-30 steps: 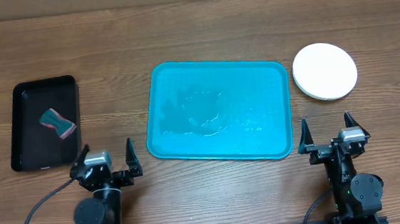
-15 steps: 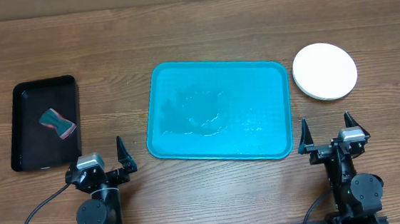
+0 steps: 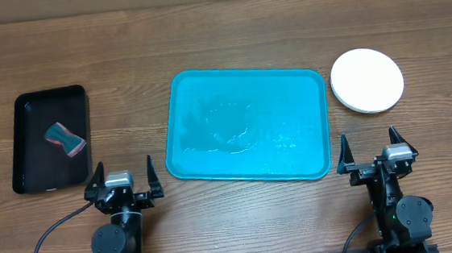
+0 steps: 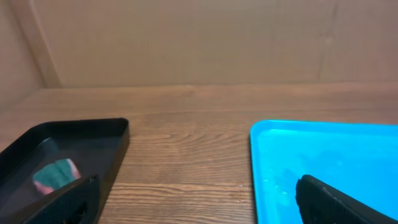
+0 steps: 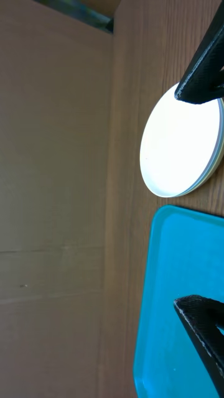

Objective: Clean dirty plates on tray and stack at the side

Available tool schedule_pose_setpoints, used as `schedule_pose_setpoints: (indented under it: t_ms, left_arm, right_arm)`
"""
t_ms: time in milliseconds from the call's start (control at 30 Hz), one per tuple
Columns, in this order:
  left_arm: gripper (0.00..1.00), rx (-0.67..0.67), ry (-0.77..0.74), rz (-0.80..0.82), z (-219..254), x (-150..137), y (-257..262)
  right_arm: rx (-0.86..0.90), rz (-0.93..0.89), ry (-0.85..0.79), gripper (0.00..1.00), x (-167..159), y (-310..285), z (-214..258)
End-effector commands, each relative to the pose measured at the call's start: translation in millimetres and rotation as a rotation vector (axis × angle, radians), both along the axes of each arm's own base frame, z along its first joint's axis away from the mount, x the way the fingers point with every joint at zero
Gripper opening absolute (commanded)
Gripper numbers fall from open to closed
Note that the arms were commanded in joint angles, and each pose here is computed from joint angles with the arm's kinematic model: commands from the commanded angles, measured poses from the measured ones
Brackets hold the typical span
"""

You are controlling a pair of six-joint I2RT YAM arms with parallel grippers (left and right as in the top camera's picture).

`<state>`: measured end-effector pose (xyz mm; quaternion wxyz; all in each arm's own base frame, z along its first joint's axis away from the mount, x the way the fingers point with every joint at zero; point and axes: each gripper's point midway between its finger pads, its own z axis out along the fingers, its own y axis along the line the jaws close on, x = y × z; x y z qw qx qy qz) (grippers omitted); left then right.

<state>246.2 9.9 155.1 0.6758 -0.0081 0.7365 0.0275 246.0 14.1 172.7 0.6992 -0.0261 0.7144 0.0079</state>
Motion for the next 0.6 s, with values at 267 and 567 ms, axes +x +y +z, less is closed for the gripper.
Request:
schedule_pose_setpoints:
  t_ms: [267,567]
  left_arm:
    - [1.0,-0.068,-0.015,0.039,1,-1,7]
    - [1.0,-0.135,-0.029,0.098,3,-2,16]
  right_arm:
    - [-0.004,0.004,-0.002,1.0,0,1,-2]
    - [-0.004,0.004,-0.002,1.0,0,1,-2]
